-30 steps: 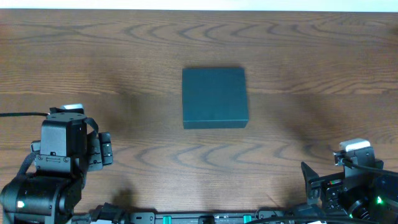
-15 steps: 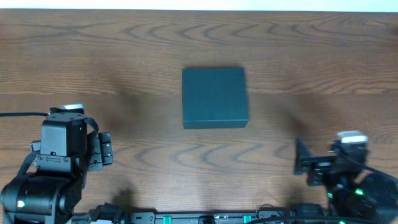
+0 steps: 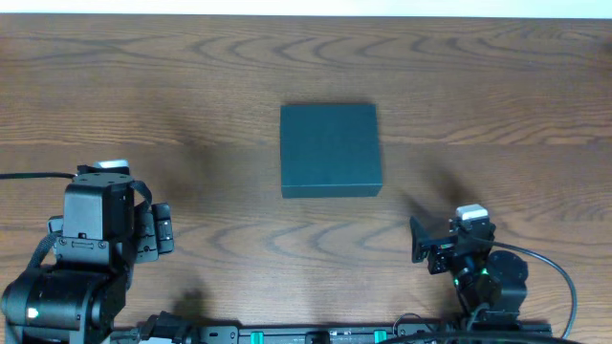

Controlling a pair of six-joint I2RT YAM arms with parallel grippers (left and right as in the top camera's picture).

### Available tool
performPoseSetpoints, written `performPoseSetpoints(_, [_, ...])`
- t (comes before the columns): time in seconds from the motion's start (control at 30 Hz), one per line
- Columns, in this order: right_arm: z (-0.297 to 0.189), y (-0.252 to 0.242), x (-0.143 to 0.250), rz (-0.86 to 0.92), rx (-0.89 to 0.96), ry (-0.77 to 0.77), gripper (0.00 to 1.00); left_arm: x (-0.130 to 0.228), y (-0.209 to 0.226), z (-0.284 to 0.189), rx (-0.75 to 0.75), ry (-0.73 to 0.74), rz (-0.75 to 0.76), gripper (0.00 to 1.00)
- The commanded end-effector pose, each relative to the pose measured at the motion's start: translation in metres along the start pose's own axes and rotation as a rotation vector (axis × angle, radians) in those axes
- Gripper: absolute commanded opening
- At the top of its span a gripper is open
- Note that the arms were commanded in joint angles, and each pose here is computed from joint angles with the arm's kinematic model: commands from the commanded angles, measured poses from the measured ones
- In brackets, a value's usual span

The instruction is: Pack container

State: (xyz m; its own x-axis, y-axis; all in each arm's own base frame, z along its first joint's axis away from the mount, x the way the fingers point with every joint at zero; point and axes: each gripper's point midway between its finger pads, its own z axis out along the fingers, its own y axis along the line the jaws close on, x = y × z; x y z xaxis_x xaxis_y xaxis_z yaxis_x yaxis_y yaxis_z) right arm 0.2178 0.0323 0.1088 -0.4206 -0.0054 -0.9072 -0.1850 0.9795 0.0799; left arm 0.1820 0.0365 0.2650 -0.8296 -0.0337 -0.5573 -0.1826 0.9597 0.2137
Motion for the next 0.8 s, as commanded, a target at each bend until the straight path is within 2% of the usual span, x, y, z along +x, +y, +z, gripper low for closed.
performPoseSetpoints(0.0, [0.000,-0.004,-0.003,-0.069,0.032,-0.028,0.99,0.000,0.002,0.000,-0.006,0.002,-0.017,0.98])
performPoseSetpoints(0.23, [-0.002,-0.030,-0.004,-0.130,0.189,-0.018,0.99,0.000,0.002,0.000,-0.006,0.002,-0.017,0.98])
performPoseSetpoints(0.77, [-0.002,-0.030,-0.004,-0.130,0.188,-0.018,0.99,0.000,0.002,0.000,-0.006,0.002,-0.017,0.99])
